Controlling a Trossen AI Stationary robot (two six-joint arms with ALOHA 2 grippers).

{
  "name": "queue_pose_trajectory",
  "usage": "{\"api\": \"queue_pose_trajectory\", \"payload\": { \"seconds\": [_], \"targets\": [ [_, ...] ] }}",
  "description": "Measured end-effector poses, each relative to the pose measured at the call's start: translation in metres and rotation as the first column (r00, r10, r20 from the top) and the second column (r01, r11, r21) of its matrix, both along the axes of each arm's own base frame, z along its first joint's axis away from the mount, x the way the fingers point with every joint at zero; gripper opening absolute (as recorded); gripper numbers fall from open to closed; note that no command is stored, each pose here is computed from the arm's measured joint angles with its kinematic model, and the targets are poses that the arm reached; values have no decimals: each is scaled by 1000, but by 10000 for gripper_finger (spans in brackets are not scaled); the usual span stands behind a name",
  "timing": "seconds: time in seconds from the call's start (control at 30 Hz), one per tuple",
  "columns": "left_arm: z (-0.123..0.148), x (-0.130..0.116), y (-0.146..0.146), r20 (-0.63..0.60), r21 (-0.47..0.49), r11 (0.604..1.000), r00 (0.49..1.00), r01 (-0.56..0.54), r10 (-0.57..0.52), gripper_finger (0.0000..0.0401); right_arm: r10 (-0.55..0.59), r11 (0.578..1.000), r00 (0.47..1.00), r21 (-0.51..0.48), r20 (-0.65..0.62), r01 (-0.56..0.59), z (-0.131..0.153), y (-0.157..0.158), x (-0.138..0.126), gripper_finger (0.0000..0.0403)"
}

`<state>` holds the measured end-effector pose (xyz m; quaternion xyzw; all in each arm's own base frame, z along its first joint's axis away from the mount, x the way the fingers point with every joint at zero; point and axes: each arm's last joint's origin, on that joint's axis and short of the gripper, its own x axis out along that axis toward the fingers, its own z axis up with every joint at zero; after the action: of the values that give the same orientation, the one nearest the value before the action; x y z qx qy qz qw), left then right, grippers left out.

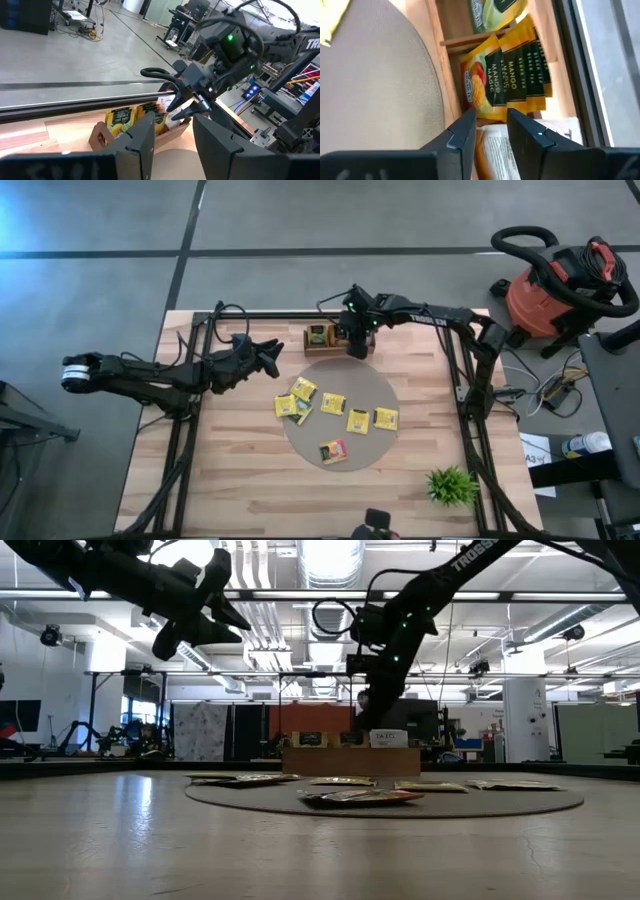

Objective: Pick & Place Tea
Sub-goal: Put the bottom orange tea bag into the middle compartment of the wooden organizer, then put the orange tea bag into the middle compartment of the wooden organizer

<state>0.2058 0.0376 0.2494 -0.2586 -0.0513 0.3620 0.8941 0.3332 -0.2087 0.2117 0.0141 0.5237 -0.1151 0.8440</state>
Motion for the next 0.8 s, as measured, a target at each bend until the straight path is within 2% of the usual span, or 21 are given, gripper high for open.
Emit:
{"api": "queue_pose_trajectory", "payload": {
  "seconds": [0.13, 0.2, 0.33, 0.4, 0.53, 0.8],
  "targets": [
    [0, 0, 0, 0, 0, 1000, 1000, 3, -3, 129, -58, 996, 998, 67, 6, 57, 16, 0, 1, 105],
    [0, 0, 0, 0, 0, 1000, 1000, 4, -4, 128, -66, 985, 997, 160, 26, 61, 22, 3, 1, 101],
    [0, 0, 0, 0, 0, 1000, 1000, 3, -3, 128, -75, 927, 995, 373, 59, 48, 26, 11, 0, 92],
    [0, 0, 0, 0, 0, 1000, 1000, 4, -4, 129, -90, 895, 995, 442, 50, 58, 25, 15, 0, 88],
    [-1, 0, 0, -10, -3, 1000, 1000, 5, -5, 128, -93, 869, 996, 488, -5, 84, 23, 27, 1, 81],
    [-3, 0, 0, -17, -8, 1000, 1000, 5, -6, 128, -33, 852, 998, 521, -45, 52, 22, 68, 18, 70]
  ]
}}
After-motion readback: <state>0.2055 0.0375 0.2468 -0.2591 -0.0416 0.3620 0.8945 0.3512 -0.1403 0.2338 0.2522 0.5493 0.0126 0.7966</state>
